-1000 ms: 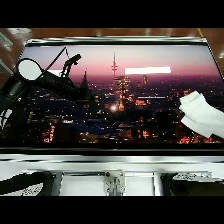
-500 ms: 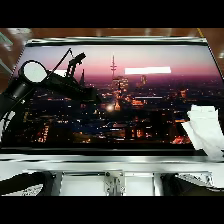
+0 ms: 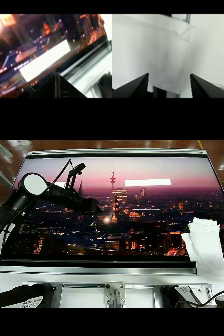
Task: Fold the shirts.
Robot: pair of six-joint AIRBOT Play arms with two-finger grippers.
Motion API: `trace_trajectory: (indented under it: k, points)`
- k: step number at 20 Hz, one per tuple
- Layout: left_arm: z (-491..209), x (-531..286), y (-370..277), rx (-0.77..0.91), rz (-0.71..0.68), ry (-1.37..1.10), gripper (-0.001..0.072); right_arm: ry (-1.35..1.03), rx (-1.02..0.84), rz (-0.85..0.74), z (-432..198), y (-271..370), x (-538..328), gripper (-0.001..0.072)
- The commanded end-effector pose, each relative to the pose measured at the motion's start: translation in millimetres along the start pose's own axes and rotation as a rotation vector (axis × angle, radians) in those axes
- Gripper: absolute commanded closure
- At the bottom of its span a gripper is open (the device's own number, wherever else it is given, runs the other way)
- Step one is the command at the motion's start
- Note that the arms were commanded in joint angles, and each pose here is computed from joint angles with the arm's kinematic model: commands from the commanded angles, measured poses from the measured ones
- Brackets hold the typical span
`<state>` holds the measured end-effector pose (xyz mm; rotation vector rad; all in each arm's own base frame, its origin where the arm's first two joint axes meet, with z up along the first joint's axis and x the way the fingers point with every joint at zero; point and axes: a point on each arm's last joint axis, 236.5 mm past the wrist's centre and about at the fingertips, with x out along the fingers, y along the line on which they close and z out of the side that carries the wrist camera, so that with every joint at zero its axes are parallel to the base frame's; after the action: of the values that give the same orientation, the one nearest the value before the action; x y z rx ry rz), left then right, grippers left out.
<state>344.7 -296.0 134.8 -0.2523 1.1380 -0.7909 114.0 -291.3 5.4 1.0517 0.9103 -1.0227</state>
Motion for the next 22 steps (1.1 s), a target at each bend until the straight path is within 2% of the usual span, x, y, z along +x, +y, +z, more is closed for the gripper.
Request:
trace_trajectory:
  k: [1,2,3,4,6,7,8,9,11,13,22]
  points:
    - [18,-2,25,0.018,0.107,-0.074,0.0673,-0.362,-0.077,0.285,70,87,-86,0.0092]
    - [18,-4,50,-0.048,0.208,-0.073,0.0674,-0.421,-0.203,0.414,70,135,-113,0.0236]
    - [11,-9,84,-0.118,0.354,-0.055,0.0674,-0.414,-0.368,0.511,51,181,-128,0.0317]
    - [1,-14,114,-0.145,0.481,-0.016,0.0674,-0.369,-0.561,0.574,15,225,-130,0.0316]
    - [-32,-17,145,-0.167,0.609,0.135,0.0657,-0.240,-0.904,0.589,-71,278,-113,0.0314]
    - [-47,-19,152,-0.181,0.644,0.207,0.0463,-0.163,-1.017,0.530,-108,286,-98,0.0200]
    - [-59,-20,154,-0.194,0.656,0.260,0.0057,-0.114,-1.070,0.443,-131,287,-81,0.0085]
    - [-63,-22,154,-0.192,0.658,0.282,-0.0007,-0.081,-1.078,0.339,-143,283,-65,0.0039]
    - [-63,-23,153,-0.167,0.655,0.286,-0.0006,-0.025,-1.171,0.217,-164,275,-44,0.0039]
    - [-58,-25,158,-0.154,0.680,0.268,-0.0006,0.048,-1.251,0.176,-189,269,-34,0.0039]
    - [-27,-14,158,-0.109,0.652,0.136,-0.0006,0.064,-1.300,0.203,-210,277,-36,0.0039]
